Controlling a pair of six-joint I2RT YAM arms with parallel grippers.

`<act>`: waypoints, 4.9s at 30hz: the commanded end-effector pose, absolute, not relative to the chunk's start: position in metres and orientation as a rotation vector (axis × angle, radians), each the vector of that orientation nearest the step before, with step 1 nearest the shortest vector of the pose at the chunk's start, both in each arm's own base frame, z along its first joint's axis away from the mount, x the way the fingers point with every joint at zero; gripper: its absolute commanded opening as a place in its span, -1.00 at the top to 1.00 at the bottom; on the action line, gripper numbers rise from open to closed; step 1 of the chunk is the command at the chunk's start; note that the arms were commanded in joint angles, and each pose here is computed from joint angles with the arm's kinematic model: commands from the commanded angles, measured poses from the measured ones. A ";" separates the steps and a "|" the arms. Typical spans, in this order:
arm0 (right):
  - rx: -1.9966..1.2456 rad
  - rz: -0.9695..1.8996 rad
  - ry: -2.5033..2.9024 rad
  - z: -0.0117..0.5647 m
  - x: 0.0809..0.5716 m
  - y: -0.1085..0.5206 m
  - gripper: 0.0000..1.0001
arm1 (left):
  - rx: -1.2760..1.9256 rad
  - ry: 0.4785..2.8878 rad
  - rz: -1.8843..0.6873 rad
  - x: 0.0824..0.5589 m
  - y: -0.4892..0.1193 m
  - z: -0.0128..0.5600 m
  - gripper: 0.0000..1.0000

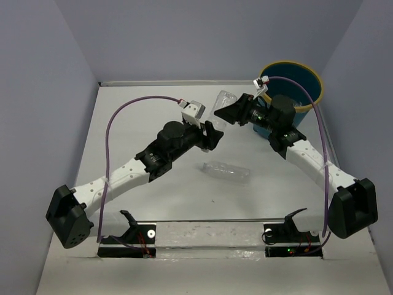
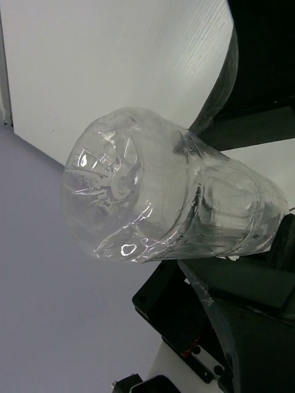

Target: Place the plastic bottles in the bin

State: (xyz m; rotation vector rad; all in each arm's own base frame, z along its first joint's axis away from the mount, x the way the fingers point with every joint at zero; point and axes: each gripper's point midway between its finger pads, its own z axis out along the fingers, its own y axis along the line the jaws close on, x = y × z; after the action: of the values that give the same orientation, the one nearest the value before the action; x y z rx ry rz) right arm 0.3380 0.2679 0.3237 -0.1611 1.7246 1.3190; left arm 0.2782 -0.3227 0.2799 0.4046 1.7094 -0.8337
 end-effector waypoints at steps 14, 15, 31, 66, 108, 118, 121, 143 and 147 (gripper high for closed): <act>0.175 0.617 1.315 0.473 0.382 0.108 0.50 | 0.312 1.628 -0.826 0.238 -0.260 0.347 -0.98; 0.232 0.543 1.277 0.483 0.382 0.085 0.51 | 0.279 1.612 -0.790 0.237 -0.246 0.355 -0.98; 0.509 0.107 1.316 0.449 0.468 -0.043 0.37 | 0.069 1.583 -0.531 0.224 -0.152 0.351 -0.98; -1.140 0.316 2.393 0.114 0.261 0.251 -0.99 | -0.020 1.587 -0.455 0.232 -0.136 0.346 -0.98; 0.492 -0.035 1.296 0.441 0.471 -0.036 0.22 | 0.123 1.580 -0.619 0.216 -0.166 0.350 -0.98; 0.719 0.305 1.315 0.382 0.477 -0.035 -0.33 | 0.118 1.587 -0.604 0.218 -0.164 0.348 -0.98; 0.719 0.345 1.307 0.387 0.472 -0.030 -0.66 | 0.122 1.591 -0.601 0.218 -0.166 0.346 -0.98; 0.417 0.565 1.272 0.472 0.384 0.024 -0.46 | 0.068 1.616 -0.525 0.228 -0.157 0.337 -0.98; 0.189 0.761 1.243 0.485 0.329 0.069 -0.99 | 0.050 1.589 -0.540 0.228 -0.156 0.342 -0.98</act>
State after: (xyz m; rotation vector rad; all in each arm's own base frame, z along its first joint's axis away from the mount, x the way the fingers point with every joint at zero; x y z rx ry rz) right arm 0.3808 0.0197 0.4568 0.4706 1.2975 0.5687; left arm 0.2250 -0.1587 0.3313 0.0943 1.6410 -0.5299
